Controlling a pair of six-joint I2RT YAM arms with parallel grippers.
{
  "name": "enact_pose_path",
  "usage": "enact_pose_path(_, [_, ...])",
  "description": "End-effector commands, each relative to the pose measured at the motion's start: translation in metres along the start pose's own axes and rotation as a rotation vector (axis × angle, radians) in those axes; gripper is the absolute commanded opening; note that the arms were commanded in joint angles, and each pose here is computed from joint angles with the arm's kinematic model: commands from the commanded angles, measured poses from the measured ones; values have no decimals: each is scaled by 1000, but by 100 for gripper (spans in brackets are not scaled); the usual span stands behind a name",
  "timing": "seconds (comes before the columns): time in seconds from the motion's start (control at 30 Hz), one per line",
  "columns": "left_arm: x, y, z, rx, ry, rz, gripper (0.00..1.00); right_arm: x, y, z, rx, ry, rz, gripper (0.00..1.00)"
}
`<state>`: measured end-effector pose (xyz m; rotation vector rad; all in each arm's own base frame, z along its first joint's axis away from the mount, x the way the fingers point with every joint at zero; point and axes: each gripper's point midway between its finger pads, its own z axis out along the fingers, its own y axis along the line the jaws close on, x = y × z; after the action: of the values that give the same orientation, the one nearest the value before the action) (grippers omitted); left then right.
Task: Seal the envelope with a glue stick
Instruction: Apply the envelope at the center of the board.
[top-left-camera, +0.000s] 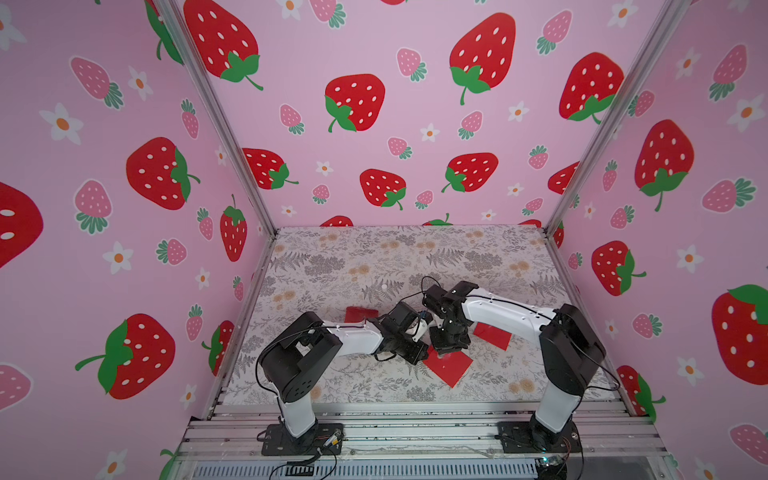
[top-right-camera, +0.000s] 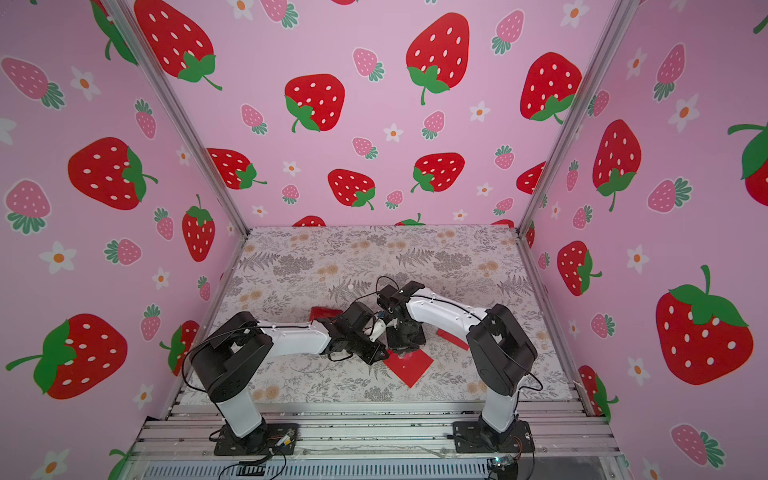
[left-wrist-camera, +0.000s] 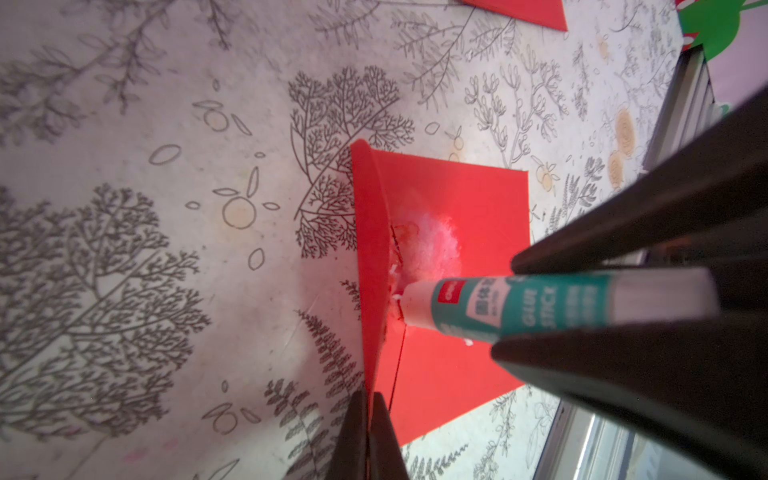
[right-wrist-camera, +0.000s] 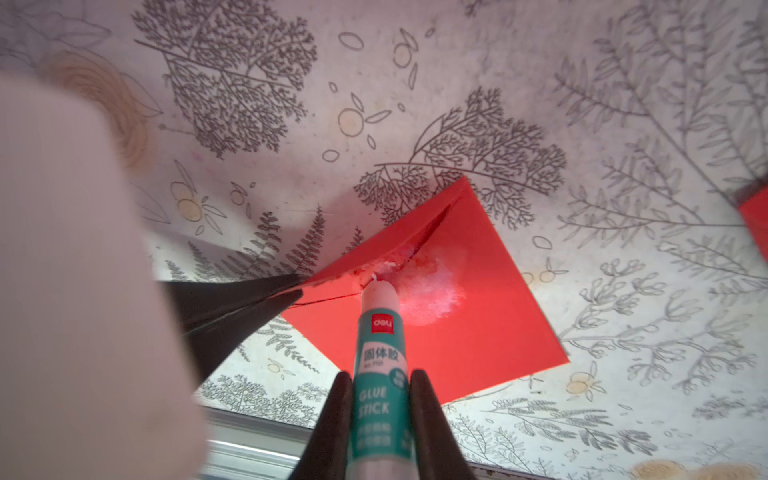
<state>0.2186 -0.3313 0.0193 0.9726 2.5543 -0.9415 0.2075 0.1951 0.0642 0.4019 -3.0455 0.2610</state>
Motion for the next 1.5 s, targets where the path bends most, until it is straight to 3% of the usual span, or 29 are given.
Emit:
enact_pose_path(0.0, [21, 8, 0, -31, 84, -23, 0, 0, -35, -2, 191, -12, -18, 0])
enact_pose_path(0.07, [21, 7, -1, -32, 80, -27, 0, 0, -28, 0, 156, -7, -23, 0])
enact_pose_path(0.2, [20, 6, -2, -27, 77, -33, 0, 2, 24, -3, -147, 18, -15, 0])
enact_pose_path(0.27, [20, 6, -1, -26, 76, -30, 0, 3, 37, -6, -224, 19, -6, 0])
enact_pose_path(0.53, [21, 7, -1, -28, 77, -29, 0, 10, 27, -1, -224, 41, 0, 0])
enact_pose_path(0.73, [23, 8, -3, -33, 82, -36, 0, 20, -26, 5, 60, 55, -21, 0])
enact_pose_path(1.0, [19, 7, -2, -30, 72, -39, 0, 2, -23, 2, 82, 12, 6, 0])
enact_pose_path(1.23, [20, 7, -1, -28, 76, -39, 0, 5, 47, -5, -324, 43, 19, 0])
enact_pose_path(1.3, [20, 7, -1, -27, 76, -39, 0, 4, 38, -2, -287, 38, 34, 0])
enact_pose_path(1.47, [19, 7, -2, -28, 73, -37, 0, -2, -22, 7, 46, -24, 58, 0])
